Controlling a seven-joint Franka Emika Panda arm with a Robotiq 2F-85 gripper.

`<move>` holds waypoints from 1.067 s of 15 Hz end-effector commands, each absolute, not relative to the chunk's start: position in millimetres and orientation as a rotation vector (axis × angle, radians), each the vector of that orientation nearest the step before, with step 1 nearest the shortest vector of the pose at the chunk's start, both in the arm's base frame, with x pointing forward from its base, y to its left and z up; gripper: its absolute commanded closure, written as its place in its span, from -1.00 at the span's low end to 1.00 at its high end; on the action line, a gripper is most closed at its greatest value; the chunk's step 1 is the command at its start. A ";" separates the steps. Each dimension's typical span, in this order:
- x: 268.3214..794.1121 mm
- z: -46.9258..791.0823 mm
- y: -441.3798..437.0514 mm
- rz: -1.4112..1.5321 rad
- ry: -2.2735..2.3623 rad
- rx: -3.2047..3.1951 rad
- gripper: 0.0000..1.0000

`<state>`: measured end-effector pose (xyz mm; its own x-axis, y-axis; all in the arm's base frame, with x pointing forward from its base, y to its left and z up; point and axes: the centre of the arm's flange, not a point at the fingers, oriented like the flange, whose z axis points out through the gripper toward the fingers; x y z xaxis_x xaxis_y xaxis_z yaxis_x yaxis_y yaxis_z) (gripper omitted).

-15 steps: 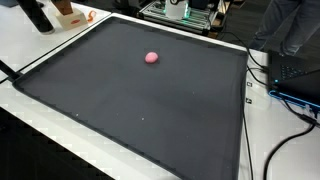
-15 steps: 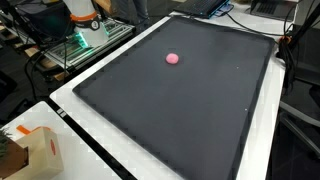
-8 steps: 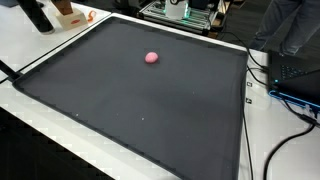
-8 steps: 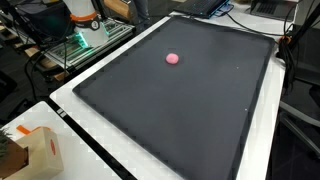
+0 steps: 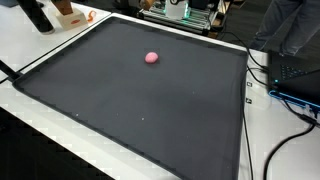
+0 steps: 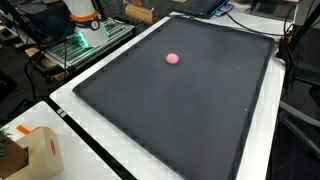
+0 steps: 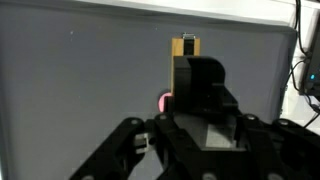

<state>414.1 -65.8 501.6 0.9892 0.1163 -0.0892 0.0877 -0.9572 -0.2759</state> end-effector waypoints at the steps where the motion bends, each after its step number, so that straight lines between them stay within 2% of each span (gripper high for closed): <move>1: 442.0 486.0 -86.2 0.110 -0.192 -2.777 0.52; 16: 505.6 388.0 -140.0 -0.077 -0.206 -2.642 0.52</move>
